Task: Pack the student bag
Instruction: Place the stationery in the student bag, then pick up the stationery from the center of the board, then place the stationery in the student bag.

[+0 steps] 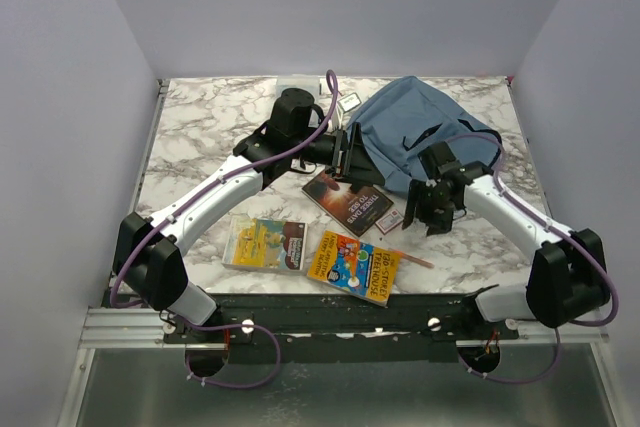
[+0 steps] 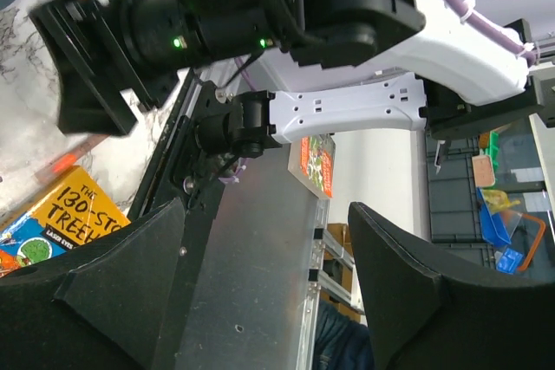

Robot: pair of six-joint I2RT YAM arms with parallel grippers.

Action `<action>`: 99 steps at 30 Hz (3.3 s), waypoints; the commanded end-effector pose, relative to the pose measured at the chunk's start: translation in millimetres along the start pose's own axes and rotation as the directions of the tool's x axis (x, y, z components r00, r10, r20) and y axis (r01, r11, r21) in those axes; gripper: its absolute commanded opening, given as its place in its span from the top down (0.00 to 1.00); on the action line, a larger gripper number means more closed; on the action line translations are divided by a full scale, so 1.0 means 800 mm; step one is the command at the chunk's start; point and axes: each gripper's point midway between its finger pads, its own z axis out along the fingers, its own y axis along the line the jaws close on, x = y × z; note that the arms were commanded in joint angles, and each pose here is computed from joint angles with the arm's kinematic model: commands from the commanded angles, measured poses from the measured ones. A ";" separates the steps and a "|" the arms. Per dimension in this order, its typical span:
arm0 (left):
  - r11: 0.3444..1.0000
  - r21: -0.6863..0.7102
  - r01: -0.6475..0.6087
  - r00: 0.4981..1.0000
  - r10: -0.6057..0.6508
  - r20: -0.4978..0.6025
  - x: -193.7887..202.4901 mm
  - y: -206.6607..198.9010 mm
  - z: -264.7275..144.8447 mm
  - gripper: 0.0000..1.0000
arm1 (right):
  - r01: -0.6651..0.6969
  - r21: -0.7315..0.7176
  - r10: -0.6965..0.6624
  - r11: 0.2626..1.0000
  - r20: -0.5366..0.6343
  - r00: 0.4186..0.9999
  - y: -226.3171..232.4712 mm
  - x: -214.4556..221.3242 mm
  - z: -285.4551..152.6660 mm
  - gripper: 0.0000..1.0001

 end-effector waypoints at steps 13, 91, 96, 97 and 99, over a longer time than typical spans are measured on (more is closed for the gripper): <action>0.999 0.016 -0.050 0.998 0.050 0.024 -0.002 -0.016 -0.007 0.21 | -0.851 0.057 0.853 0.521 -0.026 0.521 -0.014 0.081 -0.013 0.40; 1.000 0.005 -0.004 1.000 0.004 -0.007 -0.001 0.008 0.004 0.22 | -0.774 -0.371 0.714 0.513 0.685 0.144 -0.081 -0.330 -0.008 1.00; 1.000 0.002 -0.011 1.000 0.011 -0.002 -0.001 0.008 0.004 0.22 | -0.782 -0.406 0.755 0.473 0.644 0.123 -0.078 -0.337 0.011 1.00; 1.000 0.003 -0.012 1.000 0.012 -0.001 -0.001 0.007 0.003 0.22 | -0.781 -0.421 0.775 0.461 0.621 0.123 -0.074 -0.338 0.015 1.00; 1.000 0.004 -0.006 1.000 0.006 -0.004 0.000 0.007 0.004 0.22 | -0.770 -0.448 0.800 0.454 0.585 0.132 -0.063 -0.344 0.022 1.00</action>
